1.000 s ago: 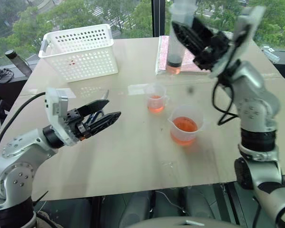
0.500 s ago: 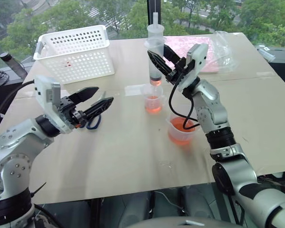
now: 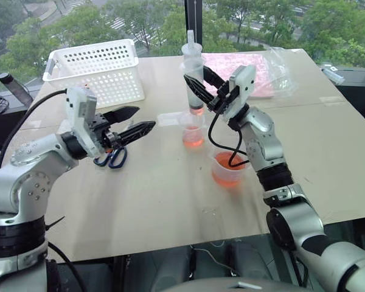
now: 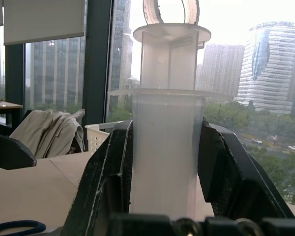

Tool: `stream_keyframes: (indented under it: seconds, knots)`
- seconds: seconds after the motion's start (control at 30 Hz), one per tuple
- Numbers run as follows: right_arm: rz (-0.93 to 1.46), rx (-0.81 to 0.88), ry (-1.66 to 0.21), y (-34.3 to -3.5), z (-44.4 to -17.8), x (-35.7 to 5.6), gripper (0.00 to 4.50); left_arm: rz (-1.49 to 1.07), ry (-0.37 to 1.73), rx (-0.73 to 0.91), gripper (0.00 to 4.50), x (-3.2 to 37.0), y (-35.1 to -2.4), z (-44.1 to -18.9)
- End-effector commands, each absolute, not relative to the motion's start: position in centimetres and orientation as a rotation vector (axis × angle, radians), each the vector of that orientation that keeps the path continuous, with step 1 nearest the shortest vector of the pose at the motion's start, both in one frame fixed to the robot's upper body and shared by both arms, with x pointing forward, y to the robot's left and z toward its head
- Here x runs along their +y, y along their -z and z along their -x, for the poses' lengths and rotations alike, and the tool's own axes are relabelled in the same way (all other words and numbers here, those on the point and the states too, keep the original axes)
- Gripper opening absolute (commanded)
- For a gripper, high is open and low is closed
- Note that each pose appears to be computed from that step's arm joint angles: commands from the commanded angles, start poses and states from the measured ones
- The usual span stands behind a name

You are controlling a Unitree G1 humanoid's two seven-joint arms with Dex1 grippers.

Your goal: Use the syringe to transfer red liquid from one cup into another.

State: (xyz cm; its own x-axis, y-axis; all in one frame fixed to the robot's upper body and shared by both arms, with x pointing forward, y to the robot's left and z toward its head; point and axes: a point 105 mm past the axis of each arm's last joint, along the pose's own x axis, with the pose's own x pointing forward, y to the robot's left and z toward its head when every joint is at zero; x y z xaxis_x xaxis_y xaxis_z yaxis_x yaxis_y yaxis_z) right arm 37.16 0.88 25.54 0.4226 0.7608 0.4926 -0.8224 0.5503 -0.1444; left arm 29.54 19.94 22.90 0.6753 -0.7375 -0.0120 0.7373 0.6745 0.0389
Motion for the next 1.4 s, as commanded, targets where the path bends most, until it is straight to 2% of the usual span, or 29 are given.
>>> stream_keyframes:
  seconds: [0.03, 0.33, 0.6, 0.87, 1.13, 1.4]
  knots:
    - [-0.176, -0.583, -0.999, -27.2, -36.7, 1.2, 1.42, -0.066, 0.846, -0.049, 3.75, 19.6, -23.7, -29.5]
    - [-0.281, -0.634, -1.017, -33.2, -35.5, 1.2, 1.42, -0.042, 0.840, -0.055, 3.75, 19.5, -23.6, -29.5]
    - [-0.203, -0.497, -1.058, -34.1, -36.3, 1.6, 1.42, -0.041, 0.832, -0.056, 3.75, 19.5, -23.3, -29.5]
    - [-0.118, -0.361, -1.064, -30.5, -38.9, 2.7, 1.42, -0.038, 0.826, -0.058, 3.75, 19.6, -23.0, -29.7]
    - [-0.081, -0.247, -1.096, -27.6, -39.1, 3.2, 1.42, -0.057, 0.819, -0.054, 3.75, 20.0, -23.3, -29.9]
    - [-0.038, -0.194, -1.108, -25.8, -38.9, 2.9, 1.42, -0.095, 0.819, -0.077, 3.75, 20.1, -24.5, -31.4]
